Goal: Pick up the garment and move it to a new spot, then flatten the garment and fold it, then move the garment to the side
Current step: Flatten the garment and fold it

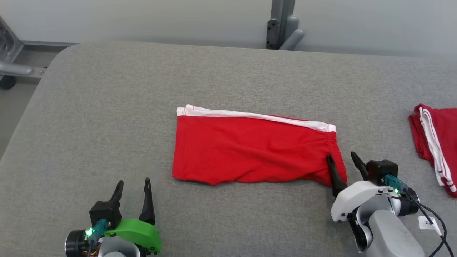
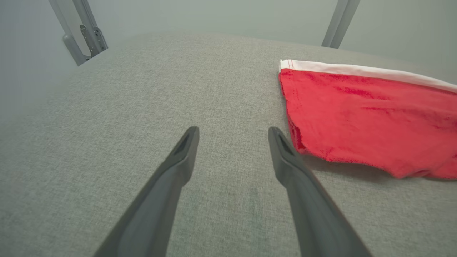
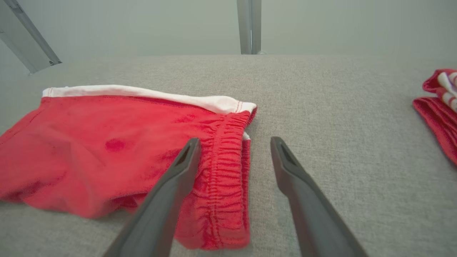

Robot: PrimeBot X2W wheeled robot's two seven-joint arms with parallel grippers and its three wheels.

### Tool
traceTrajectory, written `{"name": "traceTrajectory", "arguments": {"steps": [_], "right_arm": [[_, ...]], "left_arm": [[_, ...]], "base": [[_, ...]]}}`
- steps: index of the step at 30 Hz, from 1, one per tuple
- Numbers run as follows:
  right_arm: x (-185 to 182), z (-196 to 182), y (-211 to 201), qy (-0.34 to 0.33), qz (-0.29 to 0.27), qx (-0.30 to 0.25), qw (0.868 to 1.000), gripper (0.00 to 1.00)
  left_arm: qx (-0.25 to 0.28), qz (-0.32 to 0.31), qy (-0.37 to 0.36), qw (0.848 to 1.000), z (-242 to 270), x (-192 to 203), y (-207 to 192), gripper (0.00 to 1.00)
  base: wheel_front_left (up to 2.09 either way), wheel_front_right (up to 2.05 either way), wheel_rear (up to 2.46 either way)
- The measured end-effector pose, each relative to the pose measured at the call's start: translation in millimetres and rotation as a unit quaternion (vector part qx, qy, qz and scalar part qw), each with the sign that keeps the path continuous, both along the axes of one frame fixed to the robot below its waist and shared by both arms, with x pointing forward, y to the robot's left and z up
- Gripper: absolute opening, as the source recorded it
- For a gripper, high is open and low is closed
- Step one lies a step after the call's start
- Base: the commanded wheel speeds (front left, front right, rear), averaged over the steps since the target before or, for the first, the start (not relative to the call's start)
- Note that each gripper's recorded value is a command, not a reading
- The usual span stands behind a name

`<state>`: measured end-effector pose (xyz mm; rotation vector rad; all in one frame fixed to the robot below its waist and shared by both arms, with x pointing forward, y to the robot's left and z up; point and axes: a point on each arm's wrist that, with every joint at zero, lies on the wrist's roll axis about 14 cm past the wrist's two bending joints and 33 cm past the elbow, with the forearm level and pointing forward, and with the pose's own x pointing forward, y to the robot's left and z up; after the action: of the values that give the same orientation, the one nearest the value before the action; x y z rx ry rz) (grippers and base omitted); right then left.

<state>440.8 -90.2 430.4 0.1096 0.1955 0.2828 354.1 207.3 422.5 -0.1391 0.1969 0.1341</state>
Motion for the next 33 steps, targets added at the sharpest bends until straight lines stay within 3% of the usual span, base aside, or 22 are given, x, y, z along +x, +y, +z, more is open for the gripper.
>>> {"name": "traceTrajectory", "arguments": {"steps": [9,10,12,17,25,28,33], "right_arm": [[0,-50,15,0.091,0.007,0.006,0.996,1.0],[1,-51,17,0.095,0.006,0.014,0.995,0.96],[0,-53,20,0.1,0.005,0.026,0.995,0.0],[4,-45,15,0.096,-0.02,0.066,0.993,0.0],[12,-25,-29,0.07,-0.098,0.12,0.985,0.0],[11,-13,-15,0.068,-0.078,0.149,0.983,0.0],[8,24,38,0.071,0.007,0.216,0.974,0.0]], "left_arm": [[0.003,0.034,0.02,0.999,-11,-20,23,1.0],[0.003,0.034,0.021,0.999,-11,-21,23,1.0],[0.003,0.031,0.02,0.999,-11,-20,21,1.0],[0.001,0.015,0.015,1.0,-9,-13,11,1.0],[-0.005,-0.013,0.013,1.0,-9,-9,-7,1.0],[-0.008,-0.021,0.013,1.0,-9,-8,-12,1.0],[-0.012,-0.032,0.015,0.999,-10,-8,-20,1.0]], "base": [[0.0,0.0,0.0],[0.0,0.0,0.0],[0.0,0.0,0.0],[0.0,0.0,0.0],[0.0,0.0,0.0],[0.0,0.0,0.0],[0.0,0.0,0.0]]}}
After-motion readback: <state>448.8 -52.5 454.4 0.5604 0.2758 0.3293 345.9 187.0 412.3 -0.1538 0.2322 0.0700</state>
